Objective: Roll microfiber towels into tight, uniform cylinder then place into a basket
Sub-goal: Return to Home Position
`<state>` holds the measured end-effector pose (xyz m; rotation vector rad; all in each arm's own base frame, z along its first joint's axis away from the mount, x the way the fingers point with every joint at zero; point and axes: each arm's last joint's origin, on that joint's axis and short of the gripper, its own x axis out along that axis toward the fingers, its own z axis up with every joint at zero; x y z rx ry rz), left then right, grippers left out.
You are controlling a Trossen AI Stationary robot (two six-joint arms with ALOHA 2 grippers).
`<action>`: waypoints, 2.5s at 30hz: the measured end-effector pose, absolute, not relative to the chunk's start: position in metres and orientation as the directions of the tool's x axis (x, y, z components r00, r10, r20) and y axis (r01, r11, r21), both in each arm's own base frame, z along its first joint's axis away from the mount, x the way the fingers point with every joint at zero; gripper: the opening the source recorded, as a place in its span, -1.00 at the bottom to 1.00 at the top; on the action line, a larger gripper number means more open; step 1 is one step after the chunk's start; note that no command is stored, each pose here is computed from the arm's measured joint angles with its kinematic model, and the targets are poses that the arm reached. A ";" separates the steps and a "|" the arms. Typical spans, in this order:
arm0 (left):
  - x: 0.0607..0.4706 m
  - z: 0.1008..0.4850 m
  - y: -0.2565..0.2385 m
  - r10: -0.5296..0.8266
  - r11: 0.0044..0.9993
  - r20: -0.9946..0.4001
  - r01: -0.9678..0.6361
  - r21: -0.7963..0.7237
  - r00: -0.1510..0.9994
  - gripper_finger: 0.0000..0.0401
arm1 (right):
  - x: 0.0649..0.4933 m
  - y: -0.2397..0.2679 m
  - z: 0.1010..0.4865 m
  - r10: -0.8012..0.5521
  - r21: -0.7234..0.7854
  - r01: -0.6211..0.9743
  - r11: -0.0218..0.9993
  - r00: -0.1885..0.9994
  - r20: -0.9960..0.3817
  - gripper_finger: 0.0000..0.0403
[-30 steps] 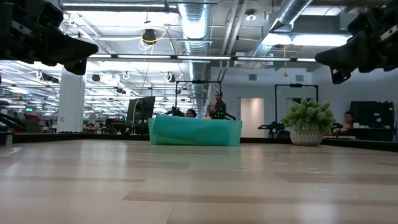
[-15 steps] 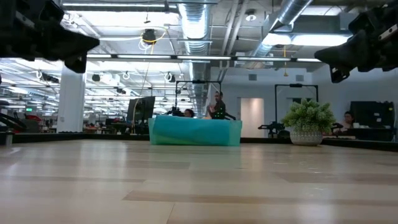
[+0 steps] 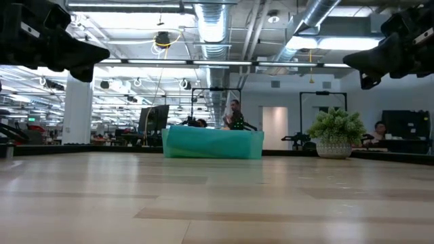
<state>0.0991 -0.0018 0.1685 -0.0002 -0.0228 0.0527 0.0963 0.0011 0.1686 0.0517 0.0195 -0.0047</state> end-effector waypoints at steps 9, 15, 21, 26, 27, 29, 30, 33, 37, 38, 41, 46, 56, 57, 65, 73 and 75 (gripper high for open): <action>0.099 0.168 -0.002 0.040 0.999 0.019 -0.040 -0.009 0.999 -1.00 | 0.096 0.001 0.169 -0.005 0.052 0.006 0.999 1.000 -0.020 -0.85; 0.099 0.168 -0.002 0.039 0.999 0.019 -0.039 -0.005 0.999 -1.00 | 0.096 0.001 0.169 -0.005 0.052 0.006 0.999 1.000 -0.020 -0.85; 0.099 0.168 -0.002 0.039 0.999 0.018 -0.039 -0.012 0.999 -1.00 | 0.096 0.001 0.169 -0.005 0.052 0.006 0.999 1.000 -0.020 -0.86; 0.099 0.167 -0.002 0.039 0.999 0.018 -0.039 -0.012 0.999 -1.00 | 0.096 0.001 0.169 -0.005 0.052 0.006 0.999 1.000 -0.020 -0.84; 0.099 0.167 -0.002 0.039 0.999 0.018 -0.039 -0.013 0.999 -1.00 | 0.096 0.001 0.169 -0.005 0.052 0.006 0.999 1.000 -0.020 -0.84; 0.099 0.167 -0.002 0.039 0.999 0.017 -0.039 -0.012 0.999 -1.00 | 0.096 0.001 0.169 -0.005 0.052 0.006 0.999 1.000 -0.020 -0.85; 0.099 0.167 -0.002 0.039 0.999 0.017 -0.038 -0.007 0.999 -1.00 | 0.096 0.001 0.169 -0.005 0.052 0.006 0.999 1.000 -0.020 -0.85; 0.099 0.167 -0.002 0.039 0.999 0.017 -0.039 -0.007 0.999 -1.00 | 0.096 0.001 0.169 -0.005 0.052 0.006 0.999 1.000 -0.020 -0.86; 0.099 0.167 -0.002 0.039 0.999 0.017 -0.039 -0.012 0.999 -1.00 | 0.096 0.001 0.169 -0.005 0.052 0.006 0.999 1.000 -0.020 -0.85; 0.099 0.167 -0.002 0.039 0.999 0.017 -0.038 -0.007 0.999 -1.00 | 0.096 0.001 0.169 -0.005 0.052 0.006 0.999 1.000 -0.020 -0.85; 0.099 0.167 -0.002 0.039 0.999 0.017 -0.039 -0.008 0.999 -1.00 | 0.096 0.001 0.169 -0.005 0.052 0.006 0.999 1.000 -0.020 -0.84; 0.099 0.167 -0.002 0.039 0.999 0.017 -0.039 -0.007 0.999 -1.00 | 0.096 0.001 0.169 -0.005 0.052 0.006 0.999 1.000 -0.020 -0.85; 0.099 0.167 -0.002 0.039 0.999 0.017 -0.039 -0.005 0.999 -1.00 | 0.096 0.001 0.169 -0.005 0.052 0.006 0.999 1.000 -0.020 -0.84; 0.099 0.167 -0.002 0.039 0.999 0.017 -0.039 -0.005 0.999 -1.00 | 0.096 0.001 0.169 -0.005 0.052 0.006 0.999 1.000 -0.020 -0.84; 0.099 0.167 -0.002 0.039 0.999 0.017 -0.039 -0.006 0.999 -1.00 | 0.096 0.001 0.169 -0.005 0.053 0.006 0.999 1.000 -0.020 -0.84; 0.099 0.167 -0.002 0.039 0.999 0.017 -0.038 -0.005 0.999 -1.00 | 0.096 0.001 0.169 -0.005 0.052 0.006 0.999 1.000 -0.020 -0.85; 0.099 0.167 -0.002 0.039 0.999 0.017 -0.039 -0.011 0.999 -1.00 | 0.096 0.001 0.169 -0.005 0.053 0.006 0.999 1.000 -0.020 -0.84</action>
